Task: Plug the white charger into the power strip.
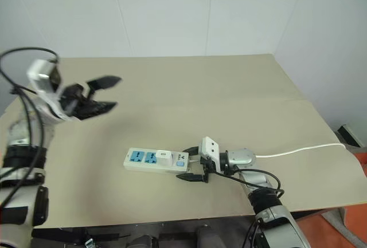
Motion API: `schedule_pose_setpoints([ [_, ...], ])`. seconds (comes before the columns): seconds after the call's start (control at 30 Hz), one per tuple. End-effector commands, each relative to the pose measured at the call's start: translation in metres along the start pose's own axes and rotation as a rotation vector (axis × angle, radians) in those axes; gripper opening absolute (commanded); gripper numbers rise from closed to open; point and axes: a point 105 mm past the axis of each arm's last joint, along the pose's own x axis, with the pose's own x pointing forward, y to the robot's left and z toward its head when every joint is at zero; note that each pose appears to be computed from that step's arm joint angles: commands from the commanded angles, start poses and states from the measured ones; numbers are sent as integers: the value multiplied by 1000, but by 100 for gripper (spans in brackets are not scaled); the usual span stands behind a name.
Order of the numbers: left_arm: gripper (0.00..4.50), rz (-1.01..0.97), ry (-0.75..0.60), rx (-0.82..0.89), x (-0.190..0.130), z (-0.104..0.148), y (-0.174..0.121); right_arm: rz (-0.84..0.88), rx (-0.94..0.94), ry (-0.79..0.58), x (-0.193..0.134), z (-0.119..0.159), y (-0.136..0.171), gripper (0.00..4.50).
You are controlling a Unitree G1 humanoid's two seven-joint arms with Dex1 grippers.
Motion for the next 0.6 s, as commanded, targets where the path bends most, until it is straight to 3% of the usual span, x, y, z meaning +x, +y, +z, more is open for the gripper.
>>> schedule_pose_setpoints([
  [0.03,450,45,54,-15,-20,-3,-2,-5,-53,-43,-8,14,-4,441],
  [0.23,450,108,282,25,-56,-27,-19,-92,-213,-16,-49,41,-15,441],
  [0.37,450,166,282,64,-68,-14,-25,-77,-290,30,-86,76,-13,441],
  [0.6,450,156,356,17,-81,-6,-45,-52,-311,161,-129,96,1,441],
])
